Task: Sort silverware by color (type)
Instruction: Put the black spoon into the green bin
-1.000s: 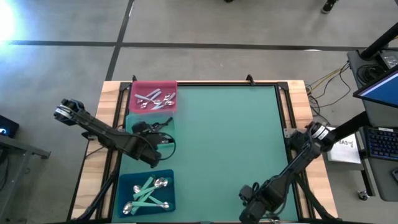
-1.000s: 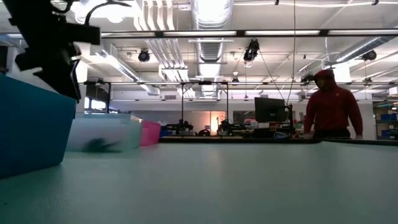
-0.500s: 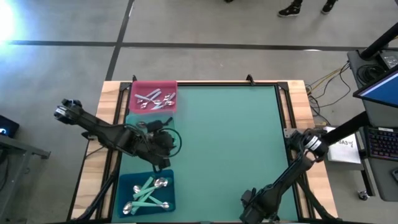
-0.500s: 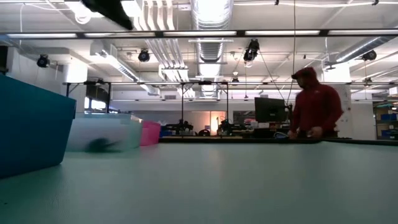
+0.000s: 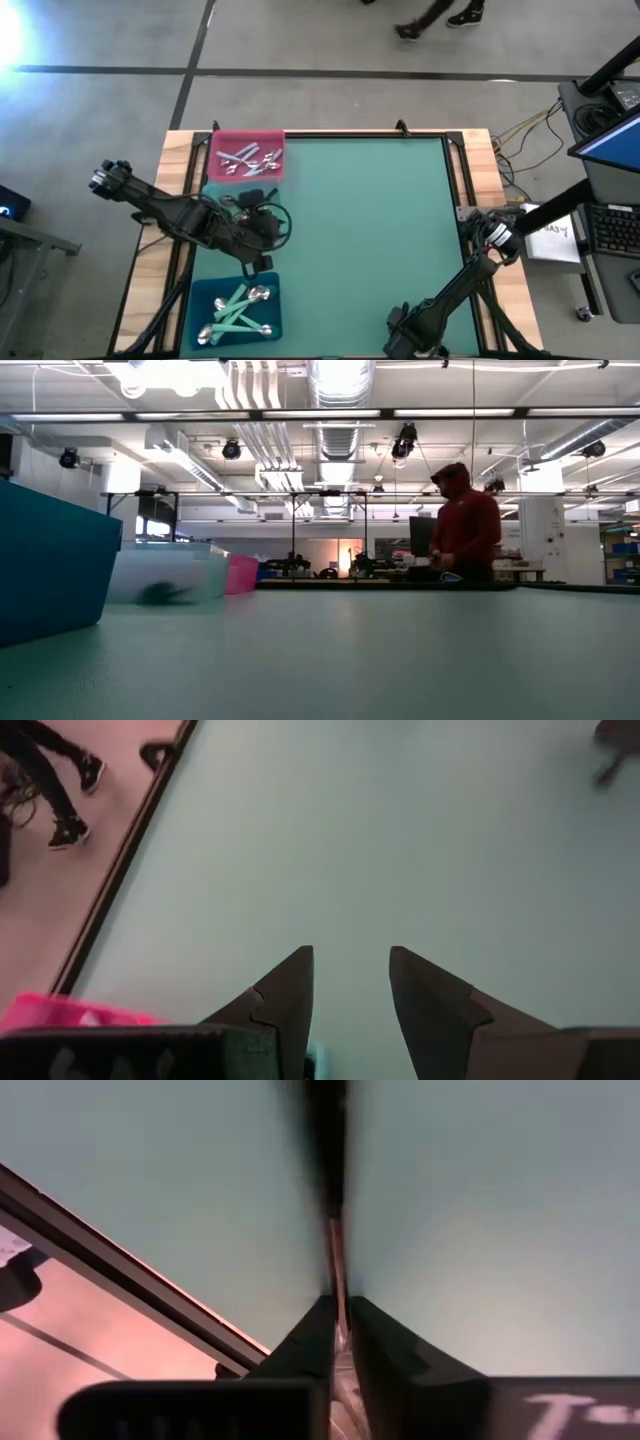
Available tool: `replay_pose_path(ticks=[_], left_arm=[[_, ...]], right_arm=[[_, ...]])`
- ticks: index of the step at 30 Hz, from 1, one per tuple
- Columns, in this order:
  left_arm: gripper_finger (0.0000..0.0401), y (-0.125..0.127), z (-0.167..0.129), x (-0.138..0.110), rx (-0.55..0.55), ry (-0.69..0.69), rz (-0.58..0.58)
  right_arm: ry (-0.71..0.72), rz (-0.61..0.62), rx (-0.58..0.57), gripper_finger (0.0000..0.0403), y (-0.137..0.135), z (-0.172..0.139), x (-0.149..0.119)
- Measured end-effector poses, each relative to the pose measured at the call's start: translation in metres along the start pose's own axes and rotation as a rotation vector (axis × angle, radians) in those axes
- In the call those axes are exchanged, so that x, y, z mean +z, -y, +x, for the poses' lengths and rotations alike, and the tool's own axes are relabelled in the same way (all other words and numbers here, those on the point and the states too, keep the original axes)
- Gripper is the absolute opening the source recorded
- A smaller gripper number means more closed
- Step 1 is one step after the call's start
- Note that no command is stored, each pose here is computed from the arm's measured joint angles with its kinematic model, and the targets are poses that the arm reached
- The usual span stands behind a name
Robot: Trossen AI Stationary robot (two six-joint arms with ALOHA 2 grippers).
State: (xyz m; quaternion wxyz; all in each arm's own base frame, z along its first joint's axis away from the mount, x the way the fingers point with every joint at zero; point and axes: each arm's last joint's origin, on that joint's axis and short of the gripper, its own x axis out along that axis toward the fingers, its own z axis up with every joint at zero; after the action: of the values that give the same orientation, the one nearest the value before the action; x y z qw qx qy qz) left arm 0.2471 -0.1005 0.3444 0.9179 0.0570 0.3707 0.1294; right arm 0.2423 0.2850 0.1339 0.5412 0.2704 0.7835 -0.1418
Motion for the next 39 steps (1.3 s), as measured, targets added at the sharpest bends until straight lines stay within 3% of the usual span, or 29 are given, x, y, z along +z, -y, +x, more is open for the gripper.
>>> replay_pose_path(ticks=[7,12,20,23,30,39], left_arm=[[0.0118,0.003,0.005,-0.025,0.013,-0.1,0.016],[0.0118,0.018,0.019,-0.044,-0.061,-0.096,-0.019],[0.0118,0.05,0.043,-0.055,-0.306,0.16,-0.124],[0.0118,0.055,0.05,-0.064,-0.343,0.233,-0.149],[0.0118,0.057,0.069,-0.095,-0.361,0.393,-0.162],[0.0118,0.047,0.075,-0.117,-0.303,0.601,-0.277]], right_arm=[[0.09,-0.028,0.008,0.001,0.002,-0.011,-0.002],[0.335,-0.036,0.0,0.0009,0.011,-0.041,0.012],[0.749,-0.077,-0.073,0.0009,0.031,-0.095,0.06],[0.905,-0.101,-0.095,0.0009,0.033,-0.116,0.082],[1.226,-0.325,-0.058,0.0009,0.018,-0.169,0.121],[1.536,-0.493,0.003,0.0009,0.006,-0.21,0.14]])
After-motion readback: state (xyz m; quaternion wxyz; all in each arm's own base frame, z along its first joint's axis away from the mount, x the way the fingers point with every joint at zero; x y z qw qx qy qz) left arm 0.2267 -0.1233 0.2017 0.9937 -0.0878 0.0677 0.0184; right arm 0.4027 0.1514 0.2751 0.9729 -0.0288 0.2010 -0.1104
